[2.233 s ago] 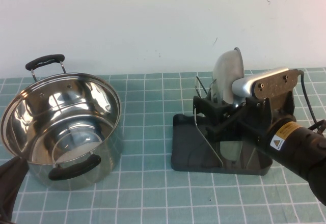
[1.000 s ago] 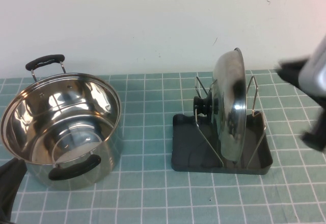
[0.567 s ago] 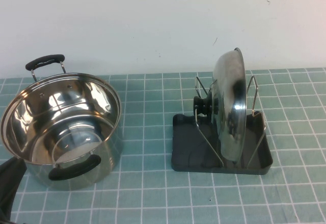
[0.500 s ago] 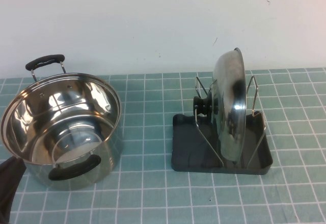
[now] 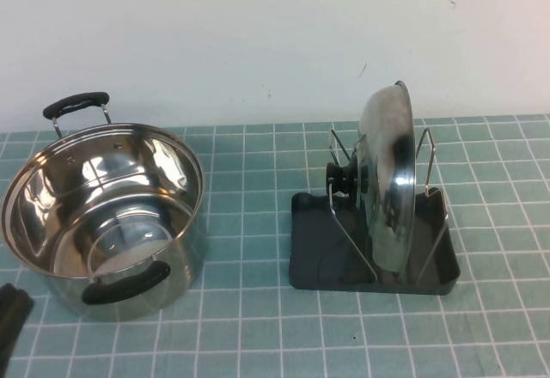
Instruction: Put pot lid on rack
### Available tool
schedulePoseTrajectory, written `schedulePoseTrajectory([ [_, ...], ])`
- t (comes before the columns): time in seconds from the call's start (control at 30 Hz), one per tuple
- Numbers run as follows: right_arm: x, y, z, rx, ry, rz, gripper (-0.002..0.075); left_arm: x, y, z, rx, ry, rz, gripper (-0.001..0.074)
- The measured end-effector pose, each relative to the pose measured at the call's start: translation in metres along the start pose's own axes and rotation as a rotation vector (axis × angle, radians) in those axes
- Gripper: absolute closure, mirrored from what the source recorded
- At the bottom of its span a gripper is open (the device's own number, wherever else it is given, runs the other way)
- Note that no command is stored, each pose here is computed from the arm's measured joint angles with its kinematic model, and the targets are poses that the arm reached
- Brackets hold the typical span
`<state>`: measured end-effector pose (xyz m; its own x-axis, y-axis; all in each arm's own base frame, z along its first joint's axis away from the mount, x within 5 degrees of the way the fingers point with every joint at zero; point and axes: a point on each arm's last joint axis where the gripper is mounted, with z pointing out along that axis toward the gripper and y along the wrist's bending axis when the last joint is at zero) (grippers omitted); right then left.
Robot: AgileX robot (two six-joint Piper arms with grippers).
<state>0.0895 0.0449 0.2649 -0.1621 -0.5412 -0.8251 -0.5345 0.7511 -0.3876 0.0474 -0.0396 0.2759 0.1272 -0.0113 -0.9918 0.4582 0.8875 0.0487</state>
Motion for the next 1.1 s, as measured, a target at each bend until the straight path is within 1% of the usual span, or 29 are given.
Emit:
schedulePoseTrajectory([
  [0.2, 0.017, 0.008, 0.007, -0.028, 0.053, 0.016, 0.0727, -0.007, 0.0, -0.012, -0.056, -0.092, 0.033, 0.0737],
  [0.33, 0.029, 0.011, 0.008, -0.032, 0.135, 0.019, 0.0727, -0.008, 0.001, -0.015, -0.082, -0.094, 0.088, 0.0737],
  [0.5, 0.04, 0.013, 0.008, -0.032, 0.219, 0.017, 0.0727, -0.007, 0.0, -0.015, -0.078, -0.088, 0.1, 0.0737],
  [0.7, 0.046, 0.013, 0.007, -0.031, 0.276, 0.016, 0.0727, -0.005, -0.008, -0.014, 0.016, -0.066, 0.112, 0.0737],
  [0.93, 0.047, 0.013, 0.007, -0.03, 0.29, 0.017, 0.0727, 0.0, -0.023, -0.016, 0.186, -0.027, 0.126, 0.0737],
  [1.0, 0.047, 0.013, 0.007, -0.03, 0.292, 0.018, 0.0727, 0.0, -0.023, -0.016, 0.18, -0.028, 0.126, 0.0737],
  [1.1, 0.048, 0.013, 0.007, -0.03, 0.294, 0.019, 0.0727, -0.003, -0.013, -0.015, 0.076, -0.049, 0.123, 0.0737],
])
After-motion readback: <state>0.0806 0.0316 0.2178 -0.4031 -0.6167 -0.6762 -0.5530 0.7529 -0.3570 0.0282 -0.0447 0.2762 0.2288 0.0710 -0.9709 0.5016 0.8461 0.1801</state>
